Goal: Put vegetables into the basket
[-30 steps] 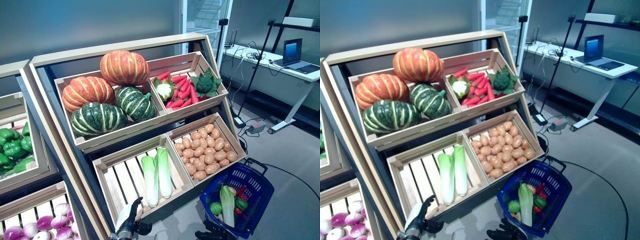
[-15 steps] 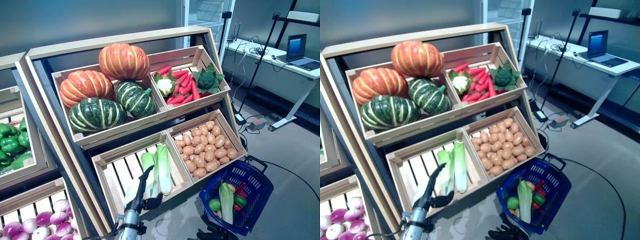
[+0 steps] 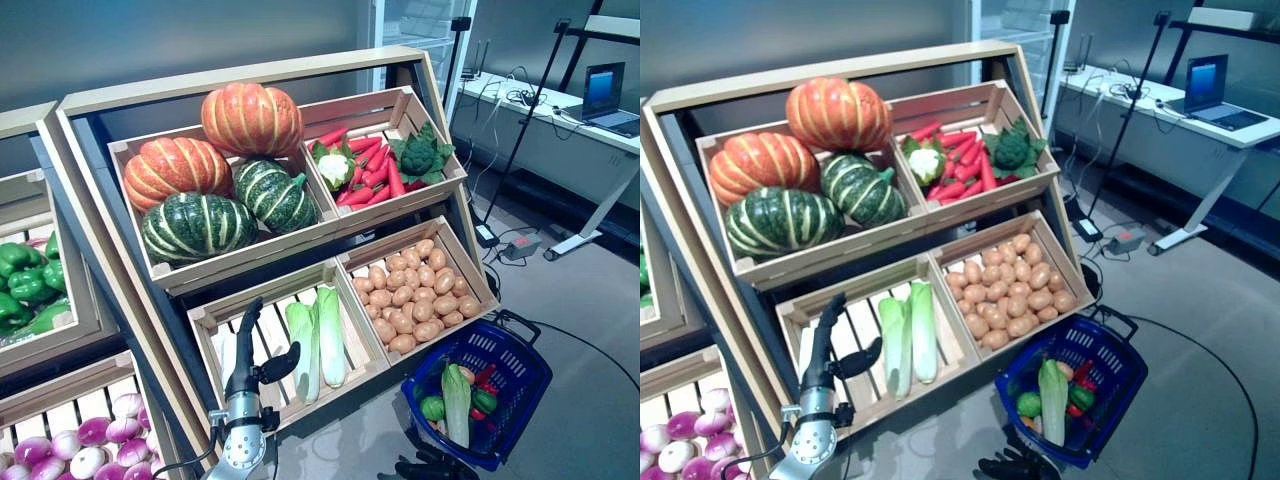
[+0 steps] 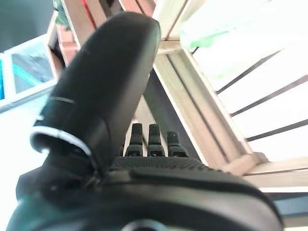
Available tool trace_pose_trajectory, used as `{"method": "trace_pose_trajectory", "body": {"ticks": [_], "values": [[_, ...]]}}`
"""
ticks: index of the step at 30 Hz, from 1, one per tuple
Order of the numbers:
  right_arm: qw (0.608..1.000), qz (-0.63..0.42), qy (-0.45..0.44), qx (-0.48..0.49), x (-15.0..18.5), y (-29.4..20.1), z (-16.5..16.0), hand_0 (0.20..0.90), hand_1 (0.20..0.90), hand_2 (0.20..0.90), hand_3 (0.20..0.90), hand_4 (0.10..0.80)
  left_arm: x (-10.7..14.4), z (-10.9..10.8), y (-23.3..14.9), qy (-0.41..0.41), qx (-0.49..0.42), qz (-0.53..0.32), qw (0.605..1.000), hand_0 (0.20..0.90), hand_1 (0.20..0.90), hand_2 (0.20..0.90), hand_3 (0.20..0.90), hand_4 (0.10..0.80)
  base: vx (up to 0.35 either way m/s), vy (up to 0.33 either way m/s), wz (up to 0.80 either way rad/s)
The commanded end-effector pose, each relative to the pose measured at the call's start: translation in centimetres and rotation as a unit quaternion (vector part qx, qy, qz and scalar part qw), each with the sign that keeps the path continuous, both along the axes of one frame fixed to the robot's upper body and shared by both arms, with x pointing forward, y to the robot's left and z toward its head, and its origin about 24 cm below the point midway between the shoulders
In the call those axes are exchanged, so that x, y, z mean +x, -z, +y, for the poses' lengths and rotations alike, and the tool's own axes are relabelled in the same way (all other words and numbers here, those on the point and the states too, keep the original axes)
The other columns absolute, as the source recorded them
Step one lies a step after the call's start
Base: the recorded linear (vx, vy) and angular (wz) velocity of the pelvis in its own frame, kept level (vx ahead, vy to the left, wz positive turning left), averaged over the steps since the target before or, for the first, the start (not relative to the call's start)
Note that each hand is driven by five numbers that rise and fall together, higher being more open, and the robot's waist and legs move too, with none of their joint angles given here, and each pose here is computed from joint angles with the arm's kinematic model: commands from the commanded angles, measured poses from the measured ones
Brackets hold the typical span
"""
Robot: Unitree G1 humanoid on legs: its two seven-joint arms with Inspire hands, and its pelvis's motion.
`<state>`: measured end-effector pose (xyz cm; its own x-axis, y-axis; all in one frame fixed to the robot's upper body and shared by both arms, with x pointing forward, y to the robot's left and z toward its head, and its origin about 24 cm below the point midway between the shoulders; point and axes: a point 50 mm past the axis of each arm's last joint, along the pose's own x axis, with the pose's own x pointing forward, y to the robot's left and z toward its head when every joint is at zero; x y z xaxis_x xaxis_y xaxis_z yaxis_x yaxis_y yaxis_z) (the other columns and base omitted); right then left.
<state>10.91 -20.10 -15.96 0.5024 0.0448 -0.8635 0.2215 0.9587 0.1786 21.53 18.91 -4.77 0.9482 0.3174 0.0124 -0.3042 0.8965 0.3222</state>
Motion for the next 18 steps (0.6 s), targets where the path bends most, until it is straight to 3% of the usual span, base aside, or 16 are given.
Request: {"method": "trace_pose_trajectory", "body": {"ticks": [1,4,10,18], "values": [[0.995,-0.095,0.023,0.0,5.6,-2.0,0.4,0.9,0.9,0.9,0.9,0.8,6.2,-0.8,-6.0,-0.002,-0.013,-0.144,0.99,0.9,0.9,0.9,0.9,0.8,-0.213,0.027,-0.09],[0.989,-0.145,0.027,0.005,8.8,-3.6,0.3,0.9,0.9,0.9,0.9,0.8,8.1,-1.8,-7.7,-0.015,-0.004,-0.174,0.985,0.9,0.9,0.9,0.9,0.8,-0.261,0.038,-0.13],[0.977,-0.212,0.016,0.014,12.5,-6.0,0.9,0.9,0.9,0.9,0.9,0.8,10.8,-1.7,-10.6,-0.05,-0.022,-0.208,0.977,0.9,0.9,0.9,0.9,0.8,-0.199,0.036,-0.14],[0.968,-0.249,0.025,0.013,14.1,-7.3,0.7,0.9,0.9,0.9,0.9,0.8,12.4,-0.1,-12.6,-0.088,-0.045,-0.226,0.969,0.9,0.9,0.9,0.9,0.8,-0.076,-0.015,-0.02]]}}
